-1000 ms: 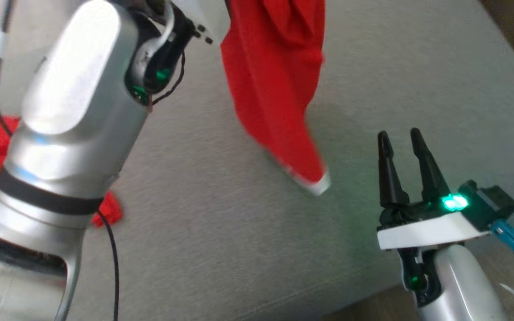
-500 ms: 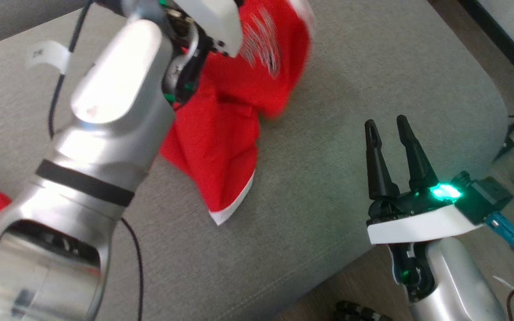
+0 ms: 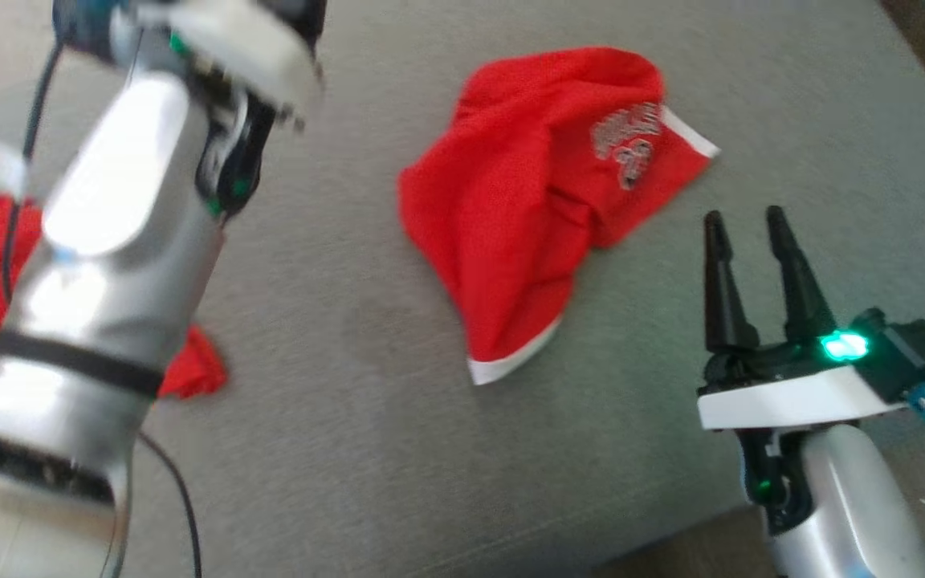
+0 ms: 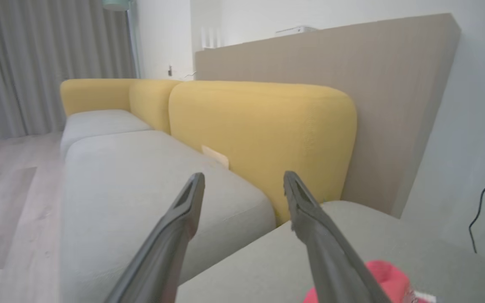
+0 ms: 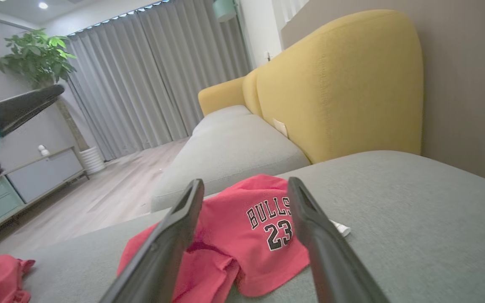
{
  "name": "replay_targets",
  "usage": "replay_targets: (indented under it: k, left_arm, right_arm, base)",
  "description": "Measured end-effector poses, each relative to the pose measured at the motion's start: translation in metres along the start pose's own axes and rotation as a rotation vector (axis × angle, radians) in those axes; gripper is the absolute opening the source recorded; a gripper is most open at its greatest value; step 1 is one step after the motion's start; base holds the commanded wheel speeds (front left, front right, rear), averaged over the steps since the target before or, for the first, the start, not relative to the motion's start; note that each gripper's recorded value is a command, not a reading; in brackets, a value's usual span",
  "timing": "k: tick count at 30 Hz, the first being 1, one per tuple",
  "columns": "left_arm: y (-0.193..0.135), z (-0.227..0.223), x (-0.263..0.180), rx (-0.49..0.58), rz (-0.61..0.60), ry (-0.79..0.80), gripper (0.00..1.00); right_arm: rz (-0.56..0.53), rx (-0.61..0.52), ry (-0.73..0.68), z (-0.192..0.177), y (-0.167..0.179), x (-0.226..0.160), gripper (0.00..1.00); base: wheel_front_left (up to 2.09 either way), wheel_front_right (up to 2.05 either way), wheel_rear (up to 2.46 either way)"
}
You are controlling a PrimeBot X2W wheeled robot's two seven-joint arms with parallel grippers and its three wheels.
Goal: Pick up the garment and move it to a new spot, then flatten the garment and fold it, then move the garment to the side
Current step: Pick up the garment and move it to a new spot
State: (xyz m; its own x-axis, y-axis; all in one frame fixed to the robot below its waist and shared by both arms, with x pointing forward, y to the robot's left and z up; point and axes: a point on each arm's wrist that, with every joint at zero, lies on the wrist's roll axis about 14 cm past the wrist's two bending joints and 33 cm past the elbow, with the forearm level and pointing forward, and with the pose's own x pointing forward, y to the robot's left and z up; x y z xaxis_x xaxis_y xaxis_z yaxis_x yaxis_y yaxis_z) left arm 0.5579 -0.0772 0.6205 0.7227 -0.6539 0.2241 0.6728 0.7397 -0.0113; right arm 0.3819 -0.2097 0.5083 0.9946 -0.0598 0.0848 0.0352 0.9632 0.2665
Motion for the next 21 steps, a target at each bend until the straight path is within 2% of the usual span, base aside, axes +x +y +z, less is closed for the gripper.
replay_targets:
  k: [6,9,15,21]
  left_arm:
    - [0.039,-0.014,-0.074,0.044,0.141,0.04,1.0]
    - [0.049,-0.019,-0.117,0.044,0.219,0.051,1.0]
    - [0.039,-0.034,-0.192,0.021,0.332,0.083,1.0]
    - [0.033,-0.024,-0.235,0.016,0.439,0.047,1.0]
  right_arm:
    - [0.067,-0.017,0.008,-0.006,0.021,0.009,1.0]
    - [0.096,-0.019,0.024,-0.012,0.03,0.007,1.0]
    - [0.133,-0.02,0.019,-0.01,0.043,0.005,1.0]
    - [0.153,-0.021,0.017,-0.009,0.05,-0.002,1.0]
  base:
    - [0.0,0.0,0.0]
    - [0.0,0.0,0.0]
    - [0.0,0.0,0.0]
    - [0.0,0.0,0.0]
